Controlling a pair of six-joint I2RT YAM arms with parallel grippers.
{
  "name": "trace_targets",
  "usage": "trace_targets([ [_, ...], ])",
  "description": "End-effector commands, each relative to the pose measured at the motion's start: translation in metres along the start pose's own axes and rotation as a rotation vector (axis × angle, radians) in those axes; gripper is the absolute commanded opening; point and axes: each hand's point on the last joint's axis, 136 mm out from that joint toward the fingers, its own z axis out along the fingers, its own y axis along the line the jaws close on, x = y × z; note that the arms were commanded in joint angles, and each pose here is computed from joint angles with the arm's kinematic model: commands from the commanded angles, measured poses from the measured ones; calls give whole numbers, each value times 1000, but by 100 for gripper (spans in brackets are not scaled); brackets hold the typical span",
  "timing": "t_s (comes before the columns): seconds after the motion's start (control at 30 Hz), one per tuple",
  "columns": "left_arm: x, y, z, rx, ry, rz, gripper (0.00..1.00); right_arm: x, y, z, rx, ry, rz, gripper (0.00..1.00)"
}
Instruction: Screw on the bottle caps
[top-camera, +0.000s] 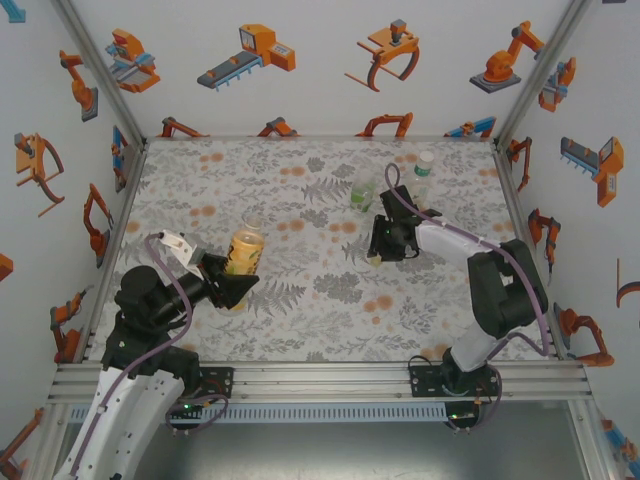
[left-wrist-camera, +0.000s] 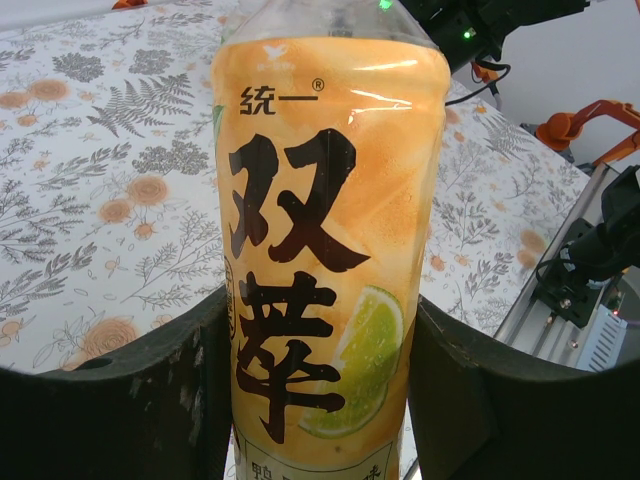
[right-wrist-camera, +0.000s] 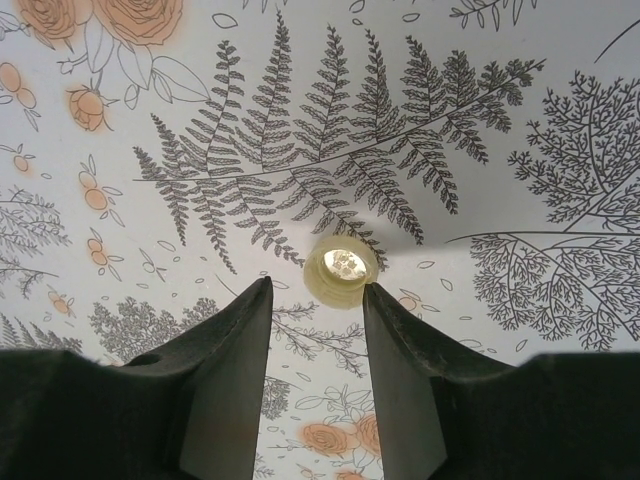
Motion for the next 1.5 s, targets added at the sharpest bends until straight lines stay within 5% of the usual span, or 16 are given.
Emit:
trace_targets([
  [0.0,-9,-3,-1,13,-30,9,5,4,0,5,9,18,7,42],
  [0.57,-7,-3,-2,8,-25,7,5,19,-8,24,18,56,19,42],
  [0.93,-7,-3,-1,8,-23,4,5,18,-3,18,-12,44,41,25],
  [1.47,-11,-4,-2,12,-35,-1,5,20,64,10,-413,27,298,20],
])
